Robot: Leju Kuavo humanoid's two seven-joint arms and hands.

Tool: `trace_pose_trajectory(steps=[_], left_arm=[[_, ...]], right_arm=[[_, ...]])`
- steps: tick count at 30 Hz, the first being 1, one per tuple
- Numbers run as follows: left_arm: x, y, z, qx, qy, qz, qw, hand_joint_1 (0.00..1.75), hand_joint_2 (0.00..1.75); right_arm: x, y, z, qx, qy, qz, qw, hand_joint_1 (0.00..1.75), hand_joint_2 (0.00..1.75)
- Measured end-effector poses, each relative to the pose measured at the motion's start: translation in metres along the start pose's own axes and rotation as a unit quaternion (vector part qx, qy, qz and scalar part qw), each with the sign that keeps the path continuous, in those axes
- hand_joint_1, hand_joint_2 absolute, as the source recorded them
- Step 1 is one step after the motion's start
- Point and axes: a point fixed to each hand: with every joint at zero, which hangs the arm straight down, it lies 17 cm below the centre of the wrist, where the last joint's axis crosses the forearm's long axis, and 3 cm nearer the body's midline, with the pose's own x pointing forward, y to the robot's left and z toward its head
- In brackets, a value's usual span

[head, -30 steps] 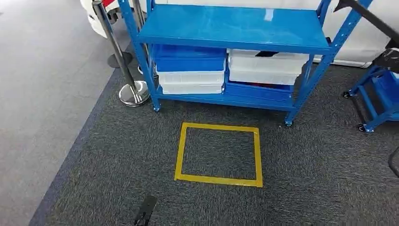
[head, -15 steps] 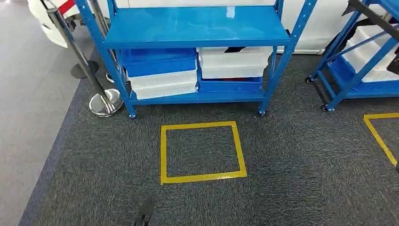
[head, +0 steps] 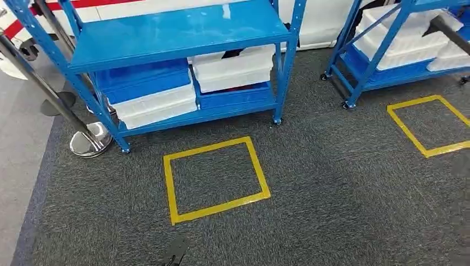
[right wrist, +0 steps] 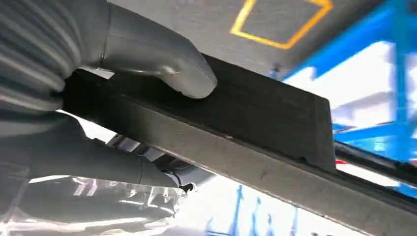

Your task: Take the parts from the cabinet and place them on the table.

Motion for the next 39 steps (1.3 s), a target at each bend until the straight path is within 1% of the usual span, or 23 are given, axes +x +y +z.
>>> trace_pose_trajectory(steps=[3, 7, 9, 13, 15, 16, 20, 25, 30, 34, 39], left_arm=[[-0.002, 0.001, 0.000, -0.003, 0.003, -0.006, 1.000, 0.00, 1.75], [0.001, 0.002, -0.002, -0.005, 0.000, -0.015, 1.000, 0.00, 1.75], [-0.002, 0.004, -0.002, -0.006, 0.001, -0.023, 1.000, 0.00, 1.75], [0.004, 0.009, -0.004, -0.002, -0.005, -0.026, 1.000, 0.00, 1.75], [0.006, 0.010, -0.004, 0.001, -0.011, -0.025, 1.000, 0.00, 1.75], [0.004, 0.012, -0.004, 0.003, -0.011, -0.025, 1.000, 0.00, 1.75], [0.007, 0.018, -0.006, 0.014, -0.015, -0.009, 1.000, 0.00, 1.75], [0.011, 0.022, -0.007, 0.018, -0.024, -0.008, 1.000, 0.00, 1.75], [0.012, 0.022, -0.007, 0.019, -0.024, -0.008, 0.999, 0.00, 1.75], [0.001, 0.021, -0.004, 0.018, -0.016, -0.007, 1.000, 0.00, 1.75], [-0.013, 0.024, -0.002, 0.018, -0.007, -0.010, 1.000, 0.00, 1.75]], right_arm=[[-0.008, 0.008, 0.006, 0.006, 0.003, 0.012, 1.000, 1.75, 1.75], [-0.029, 0.003, 0.016, 0.004, 0.012, 0.021, 1.000, 1.75, 1.75], [-0.033, 0.001, 0.020, 0.002, 0.012, 0.023, 1.000, 1.75, 1.75], [-0.031, 0.014, 0.025, 0.013, 0.006, 0.039, 0.999, 1.75, 1.75], [-0.019, 0.005, 0.016, -0.003, -0.002, 0.043, 0.999, 1.75, 1.75], [-0.011, 0.007, 0.013, -0.009, -0.007, 0.041, 0.999, 1.75, 1.75], [0.015, 0.037, 0.010, 0.004, -0.024, 0.037, 0.999, 1.75, 1.75], [0.030, 0.043, 0.005, 0.005, -0.031, 0.030, 0.999, 1.75, 1.75], [0.033, 0.051, 0.005, 0.007, -0.030, 0.037, 0.999, 1.75, 1.75], [0.045, 0.061, 0.005, 0.014, -0.038, 0.036, 0.999, 1.75, 1.75], [0.040, 0.058, 0.004, 0.016, -0.035, 0.034, 0.999, 1.75, 1.75]])
